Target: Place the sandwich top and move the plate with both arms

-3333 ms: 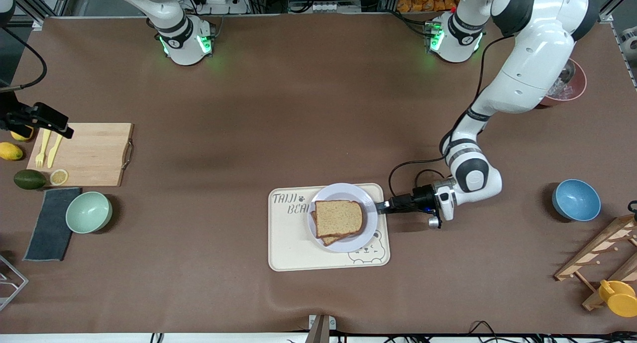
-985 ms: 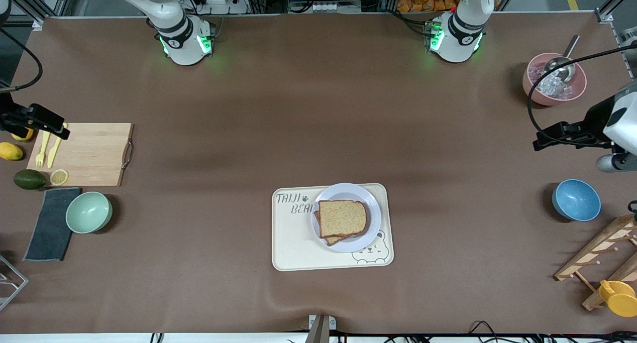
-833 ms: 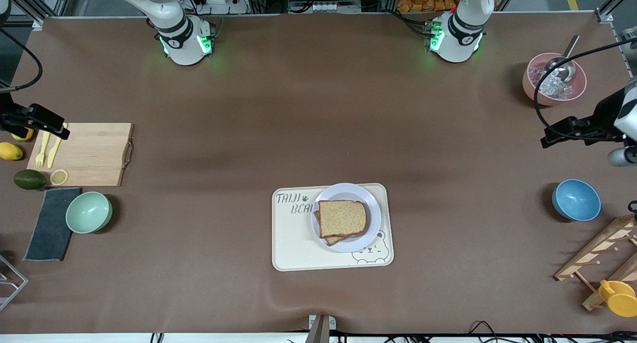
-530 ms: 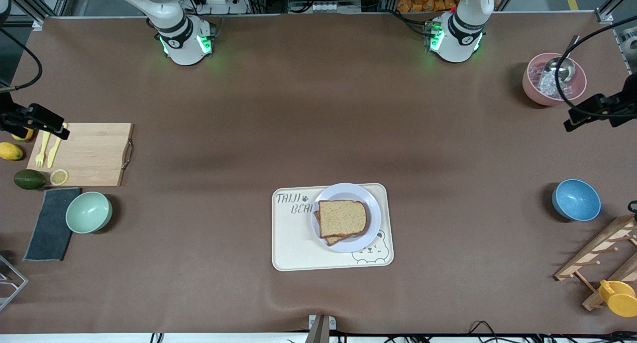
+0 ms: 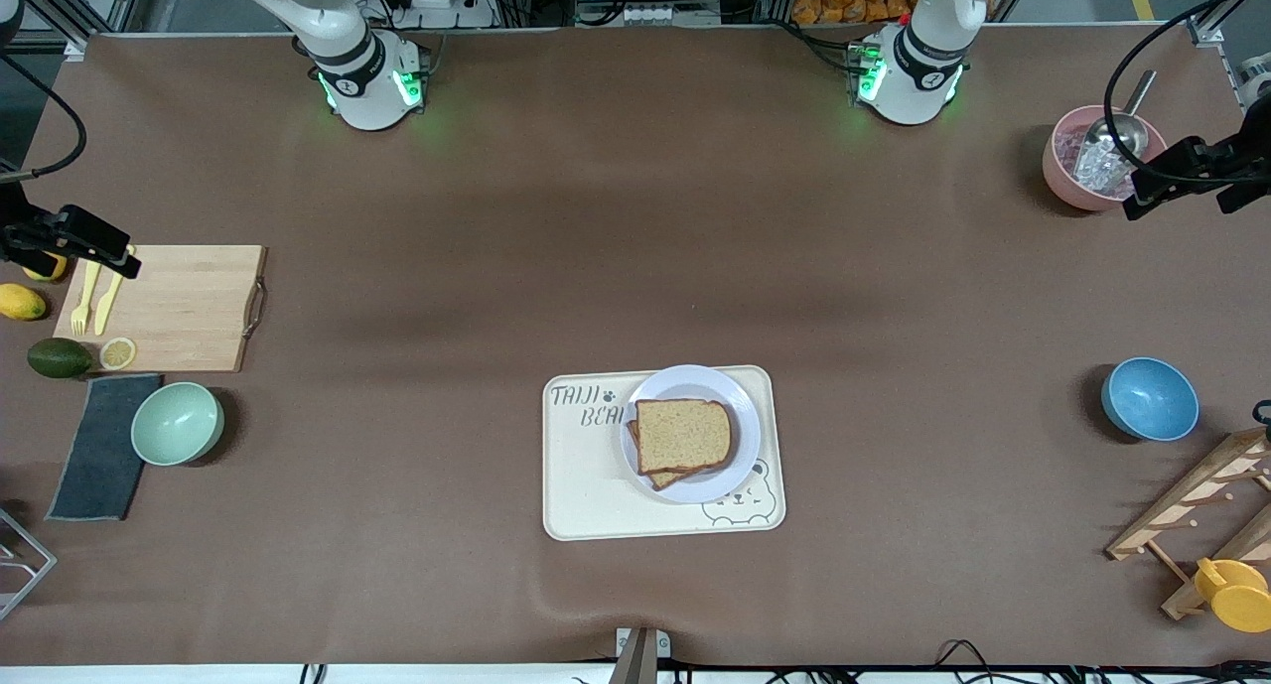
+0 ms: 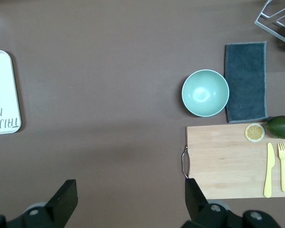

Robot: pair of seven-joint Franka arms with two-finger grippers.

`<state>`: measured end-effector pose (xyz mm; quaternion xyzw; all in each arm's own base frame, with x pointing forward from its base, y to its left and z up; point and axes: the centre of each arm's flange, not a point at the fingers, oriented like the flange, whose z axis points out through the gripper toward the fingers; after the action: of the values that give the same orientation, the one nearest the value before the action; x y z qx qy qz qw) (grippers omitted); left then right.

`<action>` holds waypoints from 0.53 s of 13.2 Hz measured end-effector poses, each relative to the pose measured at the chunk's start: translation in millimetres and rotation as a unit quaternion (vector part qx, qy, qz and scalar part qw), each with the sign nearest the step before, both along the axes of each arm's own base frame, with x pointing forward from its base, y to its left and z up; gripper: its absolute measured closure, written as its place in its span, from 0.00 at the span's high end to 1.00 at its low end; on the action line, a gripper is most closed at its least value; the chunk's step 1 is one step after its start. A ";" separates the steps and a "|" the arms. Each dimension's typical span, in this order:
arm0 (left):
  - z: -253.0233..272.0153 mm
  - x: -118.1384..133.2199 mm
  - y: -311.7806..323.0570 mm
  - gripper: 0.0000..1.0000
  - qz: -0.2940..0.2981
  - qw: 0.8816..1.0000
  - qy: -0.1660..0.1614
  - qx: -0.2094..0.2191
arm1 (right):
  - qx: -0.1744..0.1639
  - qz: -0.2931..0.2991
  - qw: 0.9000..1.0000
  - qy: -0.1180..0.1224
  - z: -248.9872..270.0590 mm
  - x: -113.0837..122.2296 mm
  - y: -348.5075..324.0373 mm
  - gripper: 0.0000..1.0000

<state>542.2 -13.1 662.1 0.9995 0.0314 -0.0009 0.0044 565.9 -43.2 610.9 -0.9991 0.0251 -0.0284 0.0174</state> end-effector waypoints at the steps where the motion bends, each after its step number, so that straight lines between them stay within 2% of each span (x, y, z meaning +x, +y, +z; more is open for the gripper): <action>1: -1.4 0.1 -1.9 1.00 -0.002 1.000 0.001 0.000 | 0.000 0.001 1.000 -0.001 0.9 0.2 1.3 1.00; 7: -7.7 0.8 -0.2 1.00 0.001 1.000 0.006 0.000 | 0.000 0.002 1.000 -0.003 2.5 0.3 2.2 1.00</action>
<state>543.0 -13.3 654.4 0.9995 0.0321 -0.0068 0.0041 566.3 -41.1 613.4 -0.9991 0.0231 -0.0310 0.0171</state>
